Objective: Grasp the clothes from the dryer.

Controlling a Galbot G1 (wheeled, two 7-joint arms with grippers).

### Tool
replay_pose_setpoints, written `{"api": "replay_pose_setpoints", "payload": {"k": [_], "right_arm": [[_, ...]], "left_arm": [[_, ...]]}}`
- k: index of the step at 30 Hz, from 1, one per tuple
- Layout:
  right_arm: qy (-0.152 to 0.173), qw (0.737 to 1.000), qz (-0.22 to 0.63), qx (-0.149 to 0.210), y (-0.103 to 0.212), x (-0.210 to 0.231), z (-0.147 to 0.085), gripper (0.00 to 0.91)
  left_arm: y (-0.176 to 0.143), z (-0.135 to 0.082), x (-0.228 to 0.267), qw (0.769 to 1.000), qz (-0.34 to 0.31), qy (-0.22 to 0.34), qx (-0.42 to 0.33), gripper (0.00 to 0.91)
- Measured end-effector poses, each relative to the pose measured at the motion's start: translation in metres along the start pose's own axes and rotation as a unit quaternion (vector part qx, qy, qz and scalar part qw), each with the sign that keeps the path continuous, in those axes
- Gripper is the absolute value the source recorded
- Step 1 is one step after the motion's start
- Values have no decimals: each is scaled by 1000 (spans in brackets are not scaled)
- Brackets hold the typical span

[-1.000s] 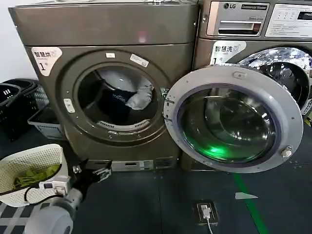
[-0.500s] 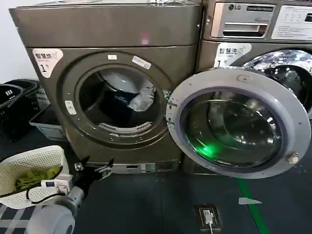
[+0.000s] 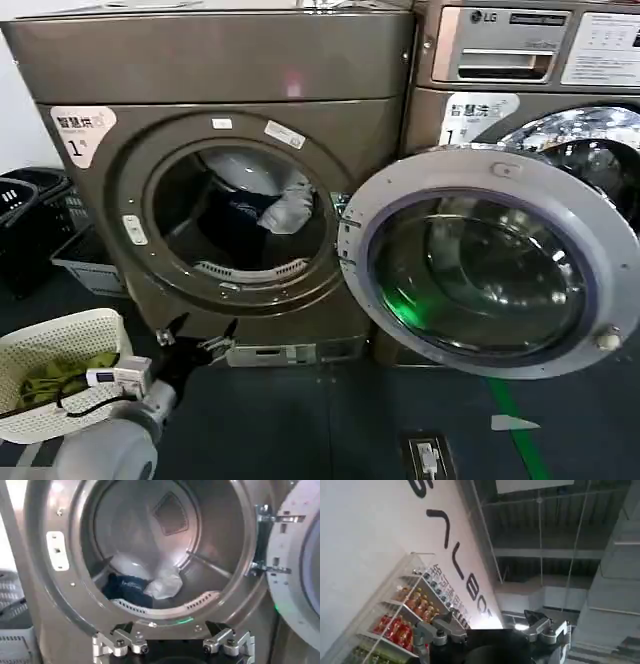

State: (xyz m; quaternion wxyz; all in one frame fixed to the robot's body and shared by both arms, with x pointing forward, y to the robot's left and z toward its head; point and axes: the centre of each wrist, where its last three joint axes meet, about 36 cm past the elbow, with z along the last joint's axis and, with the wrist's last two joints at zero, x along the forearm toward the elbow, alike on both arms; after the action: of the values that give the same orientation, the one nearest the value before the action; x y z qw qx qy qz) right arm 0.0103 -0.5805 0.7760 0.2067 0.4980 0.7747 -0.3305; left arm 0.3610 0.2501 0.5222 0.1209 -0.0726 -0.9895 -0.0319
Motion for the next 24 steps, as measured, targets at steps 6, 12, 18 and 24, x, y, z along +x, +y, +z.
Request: {"api": "replay_pose_setpoints", "payload": {"k": [6, 12, 18, 24], "right_arm": [[1, 1000, 4, 2, -4, 1, 0, 907], [0, 1000, 5, 0, -5, 2, 0, 907], [-1, 1000, 5, -1, -7, 2, -2, 907], [-3, 1000, 4, 0, -8, 1, -4, 907]], "left_arm": [[0, -1, -1, 1000, 1, -2, 0, 907], [-1, -1, -5, 1000, 5, -3, -2, 907], [-2, -1, -7, 1000, 7, -3, -5, 907], [-4, -2, -9, 1000, 11, -5, -5, 907]]}}
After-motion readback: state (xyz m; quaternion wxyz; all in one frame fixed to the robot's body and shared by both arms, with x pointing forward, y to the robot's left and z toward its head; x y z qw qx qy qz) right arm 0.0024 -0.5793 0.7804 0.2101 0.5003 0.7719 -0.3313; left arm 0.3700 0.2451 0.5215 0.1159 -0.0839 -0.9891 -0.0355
